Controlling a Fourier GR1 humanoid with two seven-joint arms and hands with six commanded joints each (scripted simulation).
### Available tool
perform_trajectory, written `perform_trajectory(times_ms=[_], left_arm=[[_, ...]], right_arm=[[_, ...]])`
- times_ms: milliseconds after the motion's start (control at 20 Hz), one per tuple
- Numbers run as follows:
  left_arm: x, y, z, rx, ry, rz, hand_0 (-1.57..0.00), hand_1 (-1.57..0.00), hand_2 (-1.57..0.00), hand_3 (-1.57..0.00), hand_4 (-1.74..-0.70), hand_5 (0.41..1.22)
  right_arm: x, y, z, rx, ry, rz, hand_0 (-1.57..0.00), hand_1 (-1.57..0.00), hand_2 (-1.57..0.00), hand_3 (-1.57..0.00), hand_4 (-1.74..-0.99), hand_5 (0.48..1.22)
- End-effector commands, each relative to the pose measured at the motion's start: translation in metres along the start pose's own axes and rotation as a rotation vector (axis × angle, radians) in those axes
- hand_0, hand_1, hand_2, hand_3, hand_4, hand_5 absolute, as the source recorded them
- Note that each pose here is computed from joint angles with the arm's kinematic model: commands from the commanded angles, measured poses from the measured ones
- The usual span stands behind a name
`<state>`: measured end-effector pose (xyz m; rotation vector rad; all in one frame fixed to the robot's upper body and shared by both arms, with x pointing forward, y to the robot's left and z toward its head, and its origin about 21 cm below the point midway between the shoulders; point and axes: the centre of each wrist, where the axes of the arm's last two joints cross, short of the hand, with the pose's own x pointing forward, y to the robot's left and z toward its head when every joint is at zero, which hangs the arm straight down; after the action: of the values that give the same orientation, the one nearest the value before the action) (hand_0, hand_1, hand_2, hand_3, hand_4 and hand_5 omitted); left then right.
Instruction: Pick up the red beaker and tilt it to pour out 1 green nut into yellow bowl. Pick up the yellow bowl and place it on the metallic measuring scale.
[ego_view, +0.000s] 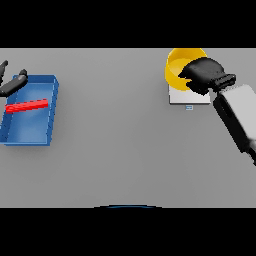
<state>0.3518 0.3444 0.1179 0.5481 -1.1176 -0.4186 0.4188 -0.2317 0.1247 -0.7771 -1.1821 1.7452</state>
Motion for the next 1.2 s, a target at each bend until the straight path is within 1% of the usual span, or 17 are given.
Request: perform_trajectory(times_ms=[0, 100, 150, 250, 400, 550, 600, 650, 750, 800, 850, 900, 950, 1000, 1050, 1100, 1150], left_arm=[[0.001, -0.003, -0.001, -0.001, 0.004, 0.0, 0.0, 0.0, 0.0, 0.0, -0.86, 0.768], [0.002, -0.005, -0.001, -0.002, 0.012, 0.003, 0.0, 0.0, 0.0, 0.0, -0.86, 0.779], [0.005, -0.006, -0.004, -0.001, 0.021, -0.006, 0.0, 0.0, 0.0, 0.0, -0.86, 0.784], [0.007, -0.006, -0.006, -0.003, 0.02, -0.012, 0.0, 0.0, 0.0, 0.0, -0.86, 0.797], [0.002, -0.008, -0.004, 0.003, 0.017, -0.018, 0.0, 0.0, 0.0, 0.0, -0.86, 0.807], [0.003, -0.005, -0.001, 0.006, 0.016, -0.025, 0.0, 0.0, 0.0, 0.0, -0.85, 0.802], [0.003, -0.004, -0.001, 0.001, 0.022, -0.024, 0.0, 0.0, 0.0, 0.0, -0.85, 0.799], [0.001, -0.003, -0.003, -0.003, 0.026, -0.025, 0.0, 0.0, 0.0, 0.0, -0.85, 0.796], [0.003, -0.007, -0.004, -0.006, 0.019, -0.019, 0.0, 0.0, 0.0, 0.0, -0.84, 0.783], [0.004, -0.004, -0.002, -0.001, 0.015, -0.018, 0.0, 0.0, 0.0, 0.0, -0.84, 0.78], [0.004, -0.006, -0.004, -0.002, 0.024, -0.022, 0.0, 0.0, 0.0, 0.0, -0.84, 0.779], [0.004, -0.004, -0.004, -0.003, 0.024, -0.023, 0.0, 0.0, 0.0, 0.0, -0.84, 0.775], [0.004, -0.003, -0.003, -0.006, 0.019, -0.021, 0.0, 0.0, 0.0, 0.0, -0.84, 0.773], [0.006, -0.001, -0.003, -0.003, 0.014, -0.022, 0.0, 0.0, 0.0, 0.0, -0.84, 0.774], [0.006, -0.001, -0.003, -0.004, 0.024, -0.022, 0.0, 0.0, 0.0, 0.0, -0.83, 0.771], [0.002, -0.004, -0.003, -0.009, 0.021, -0.016, 0.0, 0.0, 0.0, 0.0, -0.83, 0.768], [0.004, -0.004, -0.002, -0.014, 0.015, -0.012, 0.0, 0.0, 0.0, 0.0, -0.84, 0.764]], right_arm=[[-0.004, 0.0, -0.003, -0.001, 0.013, -0.01, -1.57, -1.57, -1.53, -1.16, -1.741, 1.221], [-0.014, 0.008, -0.006, 0.006, 0.03, -0.028, -1.57, -1.57, -1.5, -1.18, -1.741, 1.221], [-0.014, 0.009, -0.012, 0.009, 0.049, -0.038, -1.57, -1.57, -1.48, -1.21, -1.741, 1.221], [-0.024, 0.019, -0.011, 0.019, 0.04, -0.053, -1.57, -1.57, -1.43, -1.29, -1.741, 1.221], [-0.027, 0.027, -0.014, 0.032, 0.063, -0.082, -1.57, -1.57, -1.39, -1.36, -1.741, 1.221], [-0.028, 0.036, -0.016, 0.04, 0.064, -0.092, -1.57, -1.57, -1.38, -1.39, -1.741, 1.221], [-0.03, 0.036, -0.016, 0.046, 0.068, -0.089, -1.57, -1.57, -1.38, -1.4, -1.741, 1.221], [-0.028, 0.04, -0.018, 0.056, 0.078, -0.096, -1.57, -1.57, -1.38, -1.42, -1.741, 1.221], [-0.031, 0.039, -0.018, 0.064, 0.079, -0.098, -1.57, -1.57, -1.37, -1.45, -1.741, 1.221], [-0.03, 0.041, -0.018, 0.069, 0.076, -0.104, -1.57, -1.57, -1.4, -1.38, -1.741, 1.221], [-0.03, 0.042, -0.018, 0.073, 0.076, -0.108, -1.57, -1.5, -1.44, -1.25, -1.741, 1.221], [-0.03, 0.042, -0.019, 0.08, 0.08, -0.108, -1.56, -1.43, -1.34, -1.11, -1.682, 1.221], [-0.032, 0.041, -0.018, 0.083, 0.084, -0.113, -1.47, -1.28, -1.18, -0.96, -1.632, 1.145], [-0.032, 0.039, -0.019, 0.074, 0.088, -0.138, -1.33, -1.12, -1.01, -0.82, -1.592, 1.074], [-0.032, 0.036, -0.02, 0.078, 0.091, -0.158, -1.15, -0.96, -0.85, -0.69, -1.559, 1.014], [-0.034, 0.04, -0.019, 0.091, 0.096, -0.176, -0.95, -0.81, -0.71, -0.58, -1.535, 0.965], [-0.032, 0.039, -0.019, 0.094, 0.097, -0.19, -0.76, -0.67, -0.58, -0.48, -1.513, 0.923]])
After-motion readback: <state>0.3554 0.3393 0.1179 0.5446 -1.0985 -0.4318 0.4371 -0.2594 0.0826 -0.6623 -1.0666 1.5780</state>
